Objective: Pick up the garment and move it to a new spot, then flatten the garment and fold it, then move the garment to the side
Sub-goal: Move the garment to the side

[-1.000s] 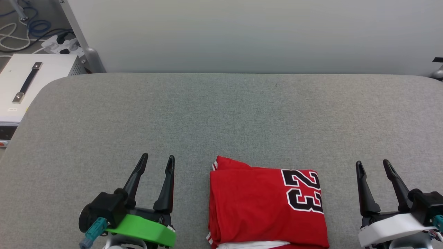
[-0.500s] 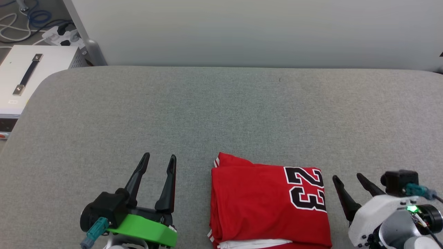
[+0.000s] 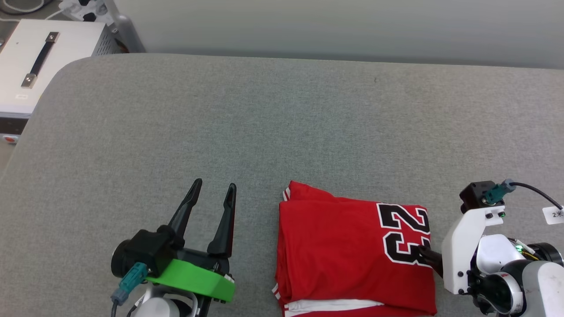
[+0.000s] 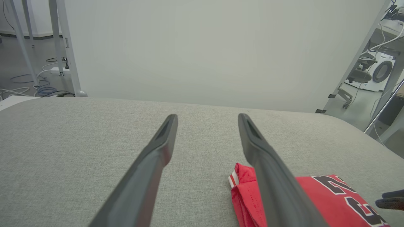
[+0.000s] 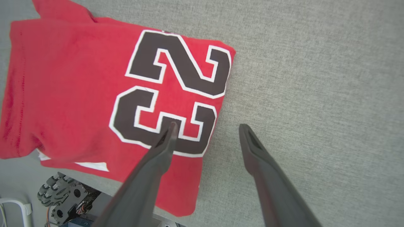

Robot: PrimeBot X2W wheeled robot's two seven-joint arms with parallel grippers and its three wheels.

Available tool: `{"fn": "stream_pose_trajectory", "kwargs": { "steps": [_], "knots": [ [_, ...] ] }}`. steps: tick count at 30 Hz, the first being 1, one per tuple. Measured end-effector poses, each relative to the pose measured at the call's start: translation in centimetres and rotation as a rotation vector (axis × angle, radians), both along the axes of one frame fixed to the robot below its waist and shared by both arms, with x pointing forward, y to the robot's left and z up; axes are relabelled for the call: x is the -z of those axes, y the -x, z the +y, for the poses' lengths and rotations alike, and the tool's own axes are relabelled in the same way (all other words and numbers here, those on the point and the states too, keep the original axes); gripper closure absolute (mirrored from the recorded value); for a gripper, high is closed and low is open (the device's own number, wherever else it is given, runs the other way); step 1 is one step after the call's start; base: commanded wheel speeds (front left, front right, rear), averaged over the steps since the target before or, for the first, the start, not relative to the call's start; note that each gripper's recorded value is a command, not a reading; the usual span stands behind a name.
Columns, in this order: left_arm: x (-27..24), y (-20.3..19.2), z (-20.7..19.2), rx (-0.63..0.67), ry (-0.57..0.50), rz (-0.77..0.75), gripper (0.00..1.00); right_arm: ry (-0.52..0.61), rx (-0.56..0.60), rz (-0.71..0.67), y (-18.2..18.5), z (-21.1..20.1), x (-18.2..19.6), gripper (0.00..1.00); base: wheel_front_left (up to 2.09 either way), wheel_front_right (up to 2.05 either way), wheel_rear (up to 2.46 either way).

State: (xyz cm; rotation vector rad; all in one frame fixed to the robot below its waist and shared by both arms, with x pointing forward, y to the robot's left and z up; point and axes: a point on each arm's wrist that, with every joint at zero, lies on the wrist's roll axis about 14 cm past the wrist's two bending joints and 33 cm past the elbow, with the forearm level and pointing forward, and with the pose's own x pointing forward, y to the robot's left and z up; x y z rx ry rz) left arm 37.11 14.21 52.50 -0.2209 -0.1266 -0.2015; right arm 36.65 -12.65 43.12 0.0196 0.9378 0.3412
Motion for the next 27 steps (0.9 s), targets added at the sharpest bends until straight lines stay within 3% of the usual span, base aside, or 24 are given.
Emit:
{"fn": "stream_pose_trajectory", "kwargs": {
  "steps": [15,16,17,18,27],
  "knots": [
    [1.1,-0.4,2.0,-0.06,-0.017,0.037,0.0,-0.017,-0.073,0.201,0.7,3.5,5.8,0.0,0.0,0.0,0.0],
    [1.2,-0.4,2.1,-0.063,-0.017,0.039,0.0,-0.02,-0.079,0.211,0.8,3.7,6.0,0.06,0.0,0.0,0.0],
    [1.2,-0.4,2.1,-0.065,-0.018,0.04,0.0,-0.022,-0.083,0.211,0.8,3.8,6.1,0.72,0.0,0.0,0.0],
    [1.2,-0.3,2.2,-0.067,-0.018,0.04,0.0,-0.023,-0.085,0.209,0.8,3.9,6.2,1.0,0.0,0.0,0.0],
    [0.5,-0.7,1.0,-0.025,-0.016,0.016,0.0,0.02,-0.16,0.026,-0.3,3.4,4.3,1.0,0.0,0.0,0.0]
  ]
}}
